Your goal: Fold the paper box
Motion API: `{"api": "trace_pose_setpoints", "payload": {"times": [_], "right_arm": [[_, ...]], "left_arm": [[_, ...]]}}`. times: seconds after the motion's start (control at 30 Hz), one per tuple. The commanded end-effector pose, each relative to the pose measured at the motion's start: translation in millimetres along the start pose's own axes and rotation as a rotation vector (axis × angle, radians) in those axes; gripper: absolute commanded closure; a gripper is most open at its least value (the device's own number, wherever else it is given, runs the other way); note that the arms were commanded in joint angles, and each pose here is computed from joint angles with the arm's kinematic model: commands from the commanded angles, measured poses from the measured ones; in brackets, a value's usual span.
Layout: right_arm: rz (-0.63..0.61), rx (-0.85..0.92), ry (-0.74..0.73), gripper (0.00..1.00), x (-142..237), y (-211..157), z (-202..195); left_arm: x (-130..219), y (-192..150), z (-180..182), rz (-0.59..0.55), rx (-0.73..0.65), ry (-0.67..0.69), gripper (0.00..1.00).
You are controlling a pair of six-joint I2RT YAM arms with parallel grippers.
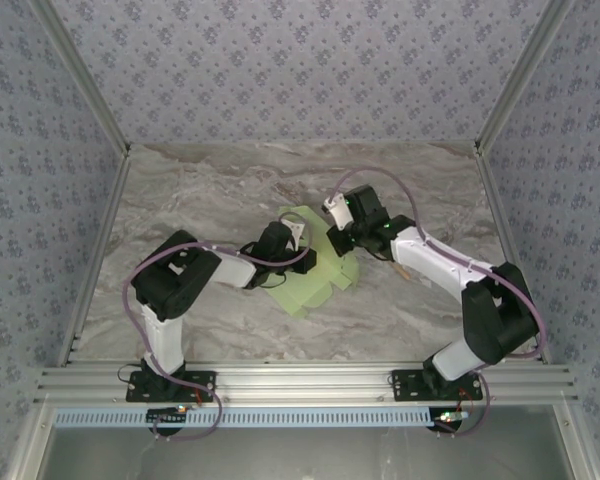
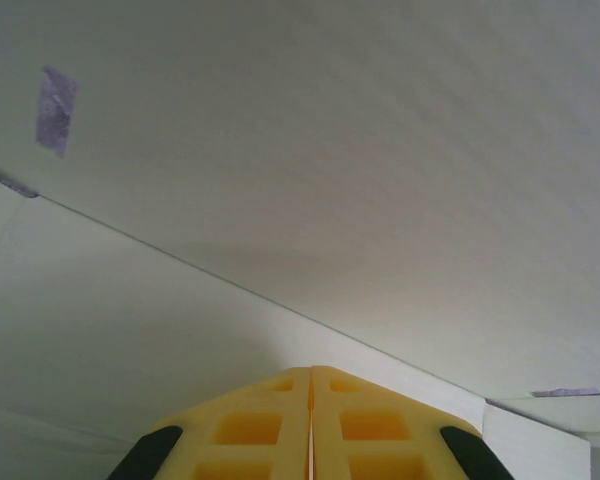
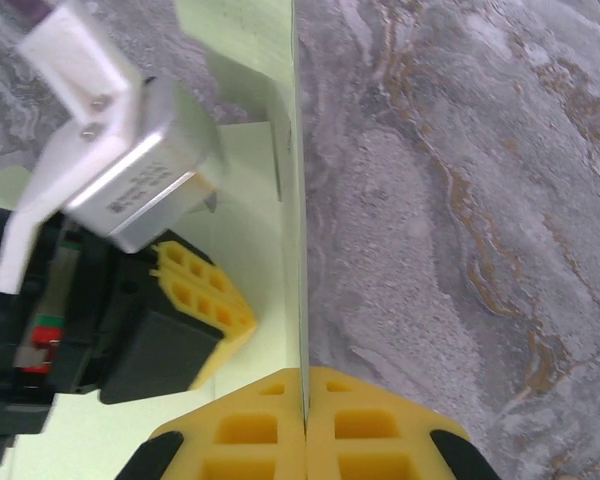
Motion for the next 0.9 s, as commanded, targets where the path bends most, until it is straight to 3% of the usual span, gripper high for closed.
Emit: {"api": "trace_pose_setpoints", "payload": {"times": [0.0,0.43,0.87], "right_arm": [[0.015,0.020,-0.042,1.00,-1.3,-3.4,15.5],[-0.001,0.051,-0.058,1.00,-9.5,-1.6,48.9],[0.044,0.025,-0.158,1.00,-8.5,6.6,38.6]], "left_arm": [[-5.0,-13.6,15.7,0.010,0.033,0.039,0.92],[-1.5,-18.4,23.3,-0.048,0.067,0.014,0.93],[14.5,-14.6,13.9,-0.092,0.066,-0.024,0.88]]}}
Point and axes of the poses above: each hand's point on the last joint's axis, 136 mm out from that joint toward the fingers, its own x axis back along the fingers, its own z axis along the line the jaws close on, y = z × x, the point moved 9 cm from there along x, back along the fingers, and after that the axes turned 14 degrees about x, right-handed, at the moved point
